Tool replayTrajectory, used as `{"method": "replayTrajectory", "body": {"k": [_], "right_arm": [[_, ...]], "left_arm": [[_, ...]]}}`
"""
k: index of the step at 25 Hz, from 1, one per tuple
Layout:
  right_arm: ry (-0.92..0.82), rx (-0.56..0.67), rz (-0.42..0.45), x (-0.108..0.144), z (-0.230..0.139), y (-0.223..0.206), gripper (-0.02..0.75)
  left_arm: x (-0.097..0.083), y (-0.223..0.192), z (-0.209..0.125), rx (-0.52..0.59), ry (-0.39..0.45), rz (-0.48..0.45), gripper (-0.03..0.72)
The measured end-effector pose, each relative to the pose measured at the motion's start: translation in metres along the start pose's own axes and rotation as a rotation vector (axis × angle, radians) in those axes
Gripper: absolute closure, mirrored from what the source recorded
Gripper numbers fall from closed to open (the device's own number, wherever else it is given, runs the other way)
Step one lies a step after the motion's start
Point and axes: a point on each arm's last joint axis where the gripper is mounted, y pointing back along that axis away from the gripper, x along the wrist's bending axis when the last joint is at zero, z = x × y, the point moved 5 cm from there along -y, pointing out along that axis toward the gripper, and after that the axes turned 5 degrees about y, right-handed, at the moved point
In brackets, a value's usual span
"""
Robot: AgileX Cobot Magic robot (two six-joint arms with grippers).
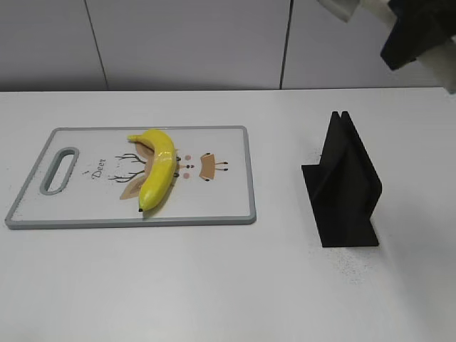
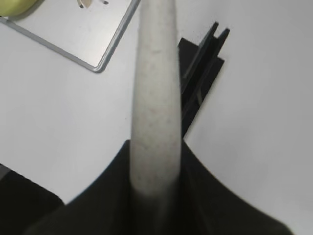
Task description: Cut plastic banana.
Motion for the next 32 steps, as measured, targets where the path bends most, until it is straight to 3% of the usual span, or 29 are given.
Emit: {"method": "replayTrajectory", "body": {"k": [7, 11, 13, 17, 22, 26, 32], "right_arm": [[0.392, 0.030, 0.013, -0.008, 0.031, -0.032, 0.578], [0.565, 0.062, 0.044, -0.011, 0.045, -0.062, 0.578], [0.690, 0.064, 0.086, -0.008, 0.052, -0.078, 0.578], [0.857, 0.052, 0.143, 0.003, 0.070, -0.108, 0.578], [0.967, 0.015, 0.155, 0.011, 0.098, -0.138, 0.578], [1.068, -0.029, 0.218, 0.024, 0.106, -0.157, 0.578], [1.093, -0.025, 0.264, 0.032, 0.104, -0.175, 0.578]], "left_arm": [[0.021, -0.044, 0.066, 0.108, -0.214, -0.074, 0.099], [0.014, -0.079, 0.093, 0.178, -0.376, -0.260, 0.099], [0.009, -0.102, 0.104, 0.194, -0.418, -0.354, 0.099], [0.004, -0.142, 0.122, 0.212, -0.526, -0.457, 0.107], [-0.021, -0.184, 0.151, 0.192, -0.683, -0.568, 0.121], [-0.047, -0.215, 0.167, 0.178, -0.747, -0.628, 0.132], [-0.070, -0.254, 0.152, 0.232, -0.810, -0.716, 0.161]]}}
